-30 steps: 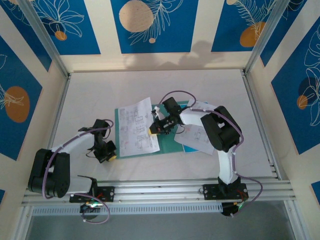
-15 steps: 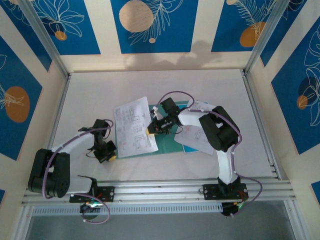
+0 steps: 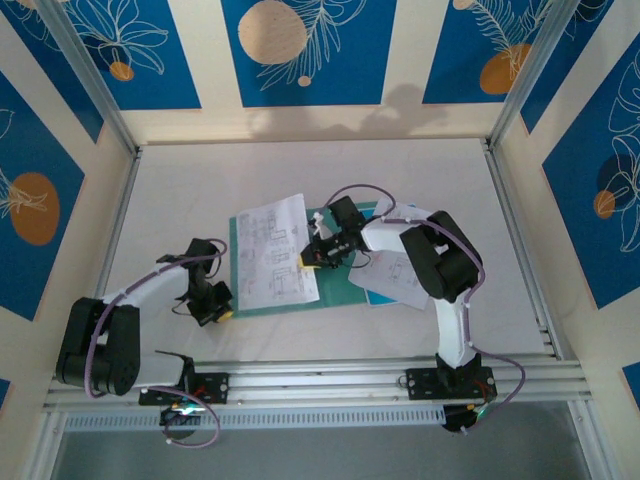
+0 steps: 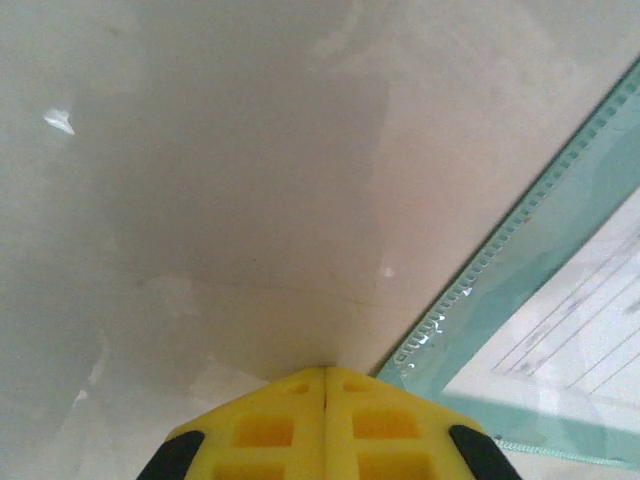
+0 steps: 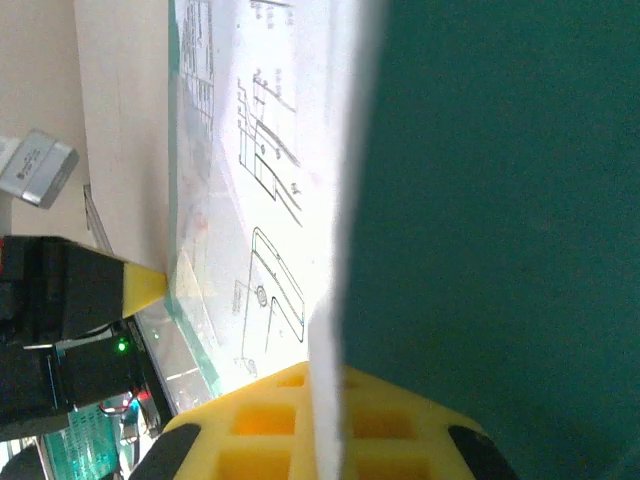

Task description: Put the files into the folder

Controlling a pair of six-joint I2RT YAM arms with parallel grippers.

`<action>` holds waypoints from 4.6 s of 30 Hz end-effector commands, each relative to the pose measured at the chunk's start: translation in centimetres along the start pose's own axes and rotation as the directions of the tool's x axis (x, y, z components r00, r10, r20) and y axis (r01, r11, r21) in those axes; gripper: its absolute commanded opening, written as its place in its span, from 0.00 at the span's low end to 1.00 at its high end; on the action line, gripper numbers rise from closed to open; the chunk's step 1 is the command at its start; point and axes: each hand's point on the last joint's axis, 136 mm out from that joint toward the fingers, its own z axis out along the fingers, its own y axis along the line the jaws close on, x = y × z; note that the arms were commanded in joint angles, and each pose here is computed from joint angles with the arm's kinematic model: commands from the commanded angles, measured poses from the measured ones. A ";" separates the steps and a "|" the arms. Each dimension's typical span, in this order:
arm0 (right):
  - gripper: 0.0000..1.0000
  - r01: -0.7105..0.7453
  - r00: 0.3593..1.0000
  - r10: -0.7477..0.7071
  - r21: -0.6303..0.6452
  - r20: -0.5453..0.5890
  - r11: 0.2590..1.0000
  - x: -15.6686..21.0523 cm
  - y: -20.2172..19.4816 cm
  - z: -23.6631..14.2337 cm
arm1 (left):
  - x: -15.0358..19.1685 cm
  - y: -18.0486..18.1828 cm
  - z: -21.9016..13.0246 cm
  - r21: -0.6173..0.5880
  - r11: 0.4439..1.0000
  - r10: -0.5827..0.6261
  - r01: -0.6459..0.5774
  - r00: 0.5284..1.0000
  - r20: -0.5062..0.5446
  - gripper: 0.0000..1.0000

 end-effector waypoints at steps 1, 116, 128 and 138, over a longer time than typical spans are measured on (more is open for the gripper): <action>0.00 0.025 0.999 -0.025 -0.023 -0.020 0.999 0.4 1.5 0.1 | -0.3 -0.7 1.2 0.046 0.999 0.015 -0.015 1.000 -0.003 0.00; 0.09 -0.602 0.796 0.485 0.557 0.363 0.572 2.6 -7.8 -7.5 | 7.3 -15.1 5.6 0.159 0.855 0.501 -0.494 0.865 -0.005 0.00; 0.09 -0.607 0.788 0.496 0.595 0.366 0.526 3.5 -8.7 -8.0 | 7.2 -14.6 5.7 0.151 0.869 0.477 -0.471 0.879 -0.008 0.00; 0.09 -0.607 0.781 0.522 0.612 0.343 0.506 4.4 -10.5 -8.3 | 7.4 -13.1 6.1 0.140 0.913 0.391 -0.384 0.920 -0.022 0.00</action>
